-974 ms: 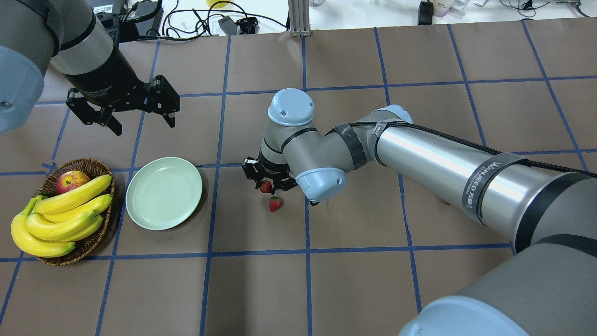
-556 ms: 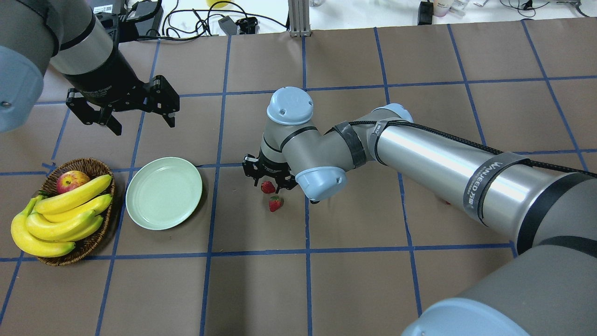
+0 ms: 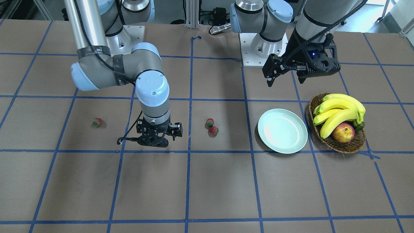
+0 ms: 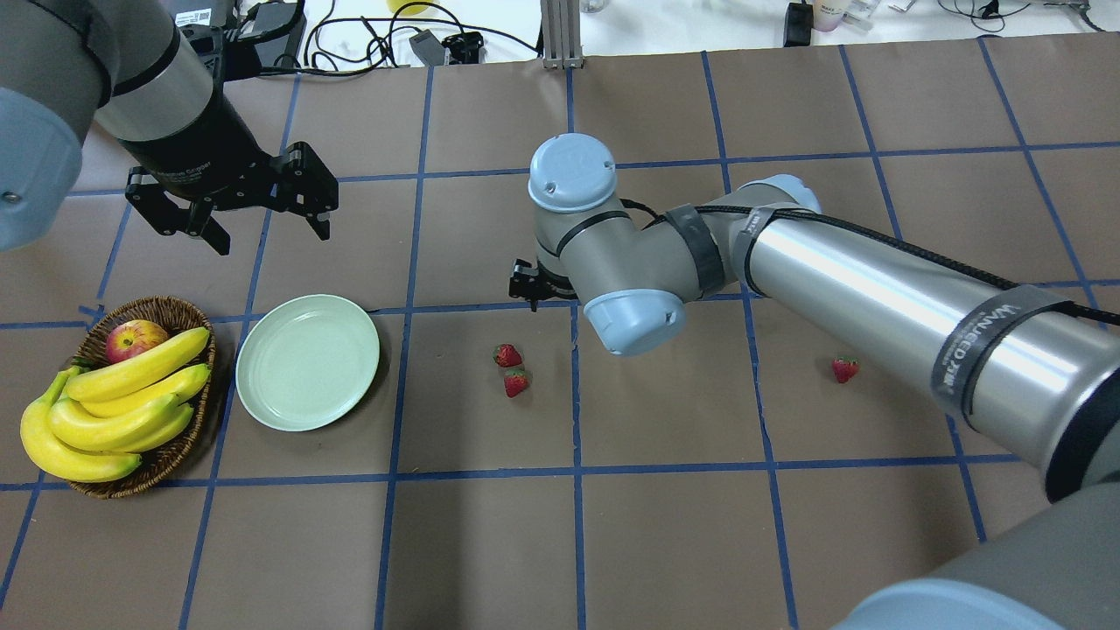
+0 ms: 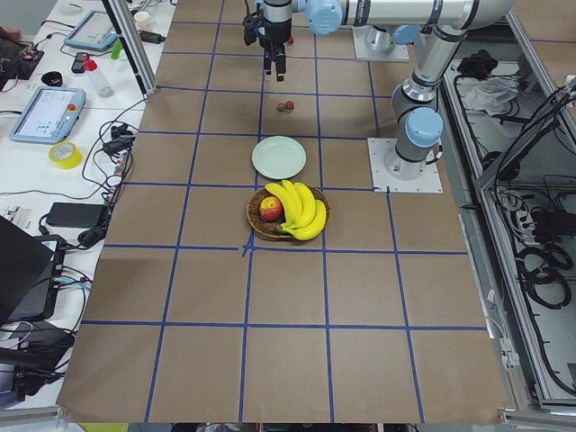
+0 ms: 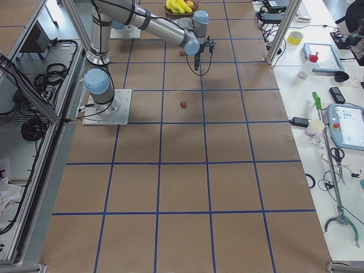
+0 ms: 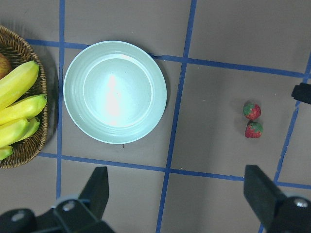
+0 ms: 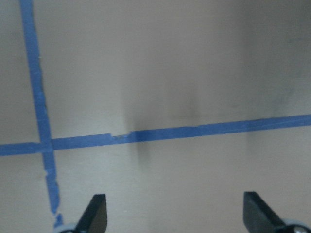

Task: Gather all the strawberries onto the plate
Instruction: 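Carry the strawberry toward the plate and set it beside the first, then move the right gripper to the farthest strawberry and grasp it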

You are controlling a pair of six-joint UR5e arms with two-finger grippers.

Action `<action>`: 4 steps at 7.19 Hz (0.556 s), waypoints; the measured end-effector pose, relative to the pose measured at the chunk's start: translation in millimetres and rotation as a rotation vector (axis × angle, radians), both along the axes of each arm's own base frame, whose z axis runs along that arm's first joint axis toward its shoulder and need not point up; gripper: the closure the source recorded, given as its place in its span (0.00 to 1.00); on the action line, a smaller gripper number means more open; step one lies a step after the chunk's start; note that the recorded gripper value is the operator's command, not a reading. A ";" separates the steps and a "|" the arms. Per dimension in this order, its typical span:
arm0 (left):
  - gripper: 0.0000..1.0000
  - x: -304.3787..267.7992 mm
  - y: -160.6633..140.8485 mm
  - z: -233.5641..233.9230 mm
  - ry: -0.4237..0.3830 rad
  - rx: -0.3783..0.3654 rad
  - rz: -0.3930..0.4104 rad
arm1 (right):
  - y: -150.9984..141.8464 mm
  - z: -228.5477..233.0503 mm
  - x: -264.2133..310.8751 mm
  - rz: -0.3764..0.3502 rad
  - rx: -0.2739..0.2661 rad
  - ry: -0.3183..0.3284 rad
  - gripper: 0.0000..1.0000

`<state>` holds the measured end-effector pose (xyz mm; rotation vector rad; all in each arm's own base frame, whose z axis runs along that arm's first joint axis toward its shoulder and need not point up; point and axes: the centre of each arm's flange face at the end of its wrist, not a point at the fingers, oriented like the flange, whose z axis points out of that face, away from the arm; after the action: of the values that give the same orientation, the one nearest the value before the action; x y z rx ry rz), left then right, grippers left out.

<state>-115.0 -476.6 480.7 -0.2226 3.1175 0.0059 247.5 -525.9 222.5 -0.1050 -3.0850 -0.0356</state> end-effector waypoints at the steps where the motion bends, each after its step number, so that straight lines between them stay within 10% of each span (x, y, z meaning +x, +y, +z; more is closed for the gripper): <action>1: 0.00 0.0 0.5 0.5 -0.002 -0.001 -0.001 | 2.2 2.8 -49.3 -0.006 0.016 0.006 0.00; 4: 0.00 0.7 1.2 2.3 -0.007 -0.005 -0.001 | 33.6 -3.3 -157.2 -0.019 0.027 -0.002 0.04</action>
<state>-114.3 -475.4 483.0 -0.2211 3.1113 -0.0018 90.3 -492.3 219.2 -0.1338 -3.0849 -0.0778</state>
